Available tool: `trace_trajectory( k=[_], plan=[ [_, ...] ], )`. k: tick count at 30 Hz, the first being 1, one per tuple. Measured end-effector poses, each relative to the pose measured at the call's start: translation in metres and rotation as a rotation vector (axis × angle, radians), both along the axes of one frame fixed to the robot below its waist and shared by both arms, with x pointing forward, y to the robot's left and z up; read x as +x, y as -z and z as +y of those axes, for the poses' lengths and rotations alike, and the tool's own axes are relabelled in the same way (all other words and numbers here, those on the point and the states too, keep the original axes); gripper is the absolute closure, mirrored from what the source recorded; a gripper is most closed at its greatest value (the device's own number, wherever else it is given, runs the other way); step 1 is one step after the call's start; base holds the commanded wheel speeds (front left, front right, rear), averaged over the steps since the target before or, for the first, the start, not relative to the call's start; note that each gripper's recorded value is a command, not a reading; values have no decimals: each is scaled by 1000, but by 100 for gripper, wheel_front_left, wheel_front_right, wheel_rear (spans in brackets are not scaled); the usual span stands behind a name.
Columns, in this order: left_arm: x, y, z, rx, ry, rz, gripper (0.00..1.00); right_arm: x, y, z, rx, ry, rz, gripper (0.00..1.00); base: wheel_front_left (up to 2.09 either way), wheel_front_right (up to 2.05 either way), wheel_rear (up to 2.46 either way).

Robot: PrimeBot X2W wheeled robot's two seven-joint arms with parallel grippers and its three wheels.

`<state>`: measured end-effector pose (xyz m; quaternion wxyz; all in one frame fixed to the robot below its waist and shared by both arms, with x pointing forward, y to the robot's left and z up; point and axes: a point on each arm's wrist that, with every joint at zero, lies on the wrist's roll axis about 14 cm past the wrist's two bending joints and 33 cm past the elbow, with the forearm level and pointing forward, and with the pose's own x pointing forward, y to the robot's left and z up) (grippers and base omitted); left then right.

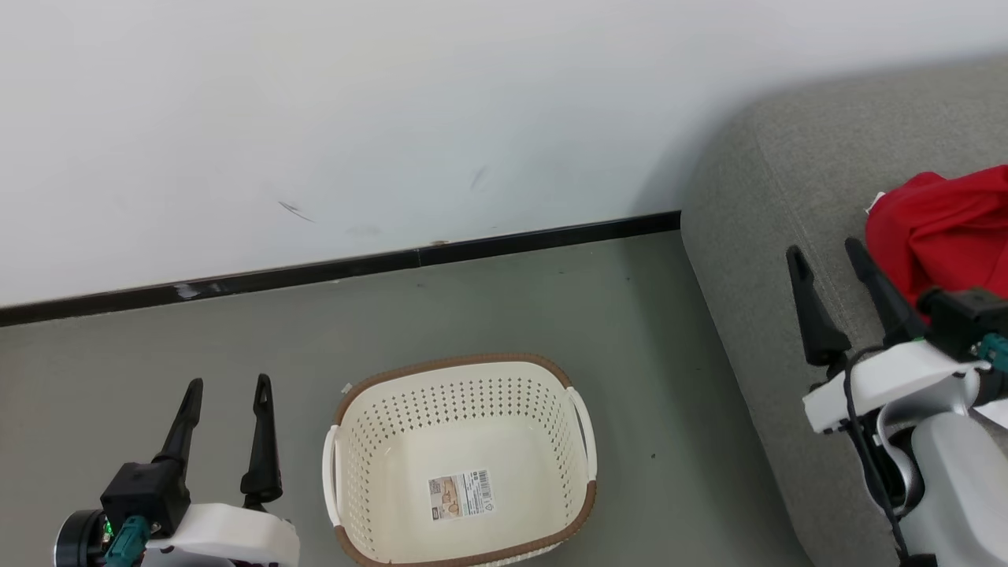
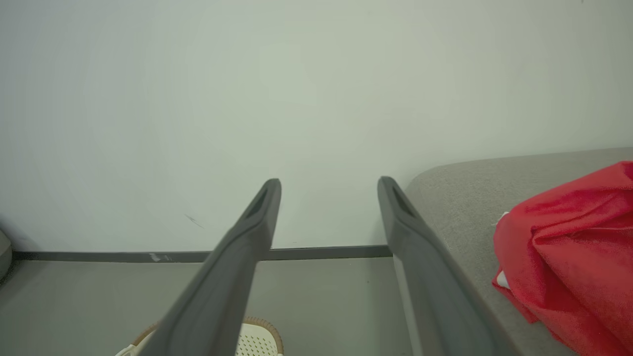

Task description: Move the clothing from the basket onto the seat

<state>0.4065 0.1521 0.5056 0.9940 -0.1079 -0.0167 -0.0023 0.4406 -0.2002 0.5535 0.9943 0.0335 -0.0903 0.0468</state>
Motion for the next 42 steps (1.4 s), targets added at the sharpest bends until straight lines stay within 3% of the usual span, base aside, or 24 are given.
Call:
trace_trajectory(
  k=[20,42],
  plan=[
    [-39,-2,22,44,-65,-1,0,-69,42,24,53,2,94,0,0,0,0],
    [-55,-3,18,71,-55,-11,0,-91,35,33,17,-7,65,0,0,0,0]
  ],
)
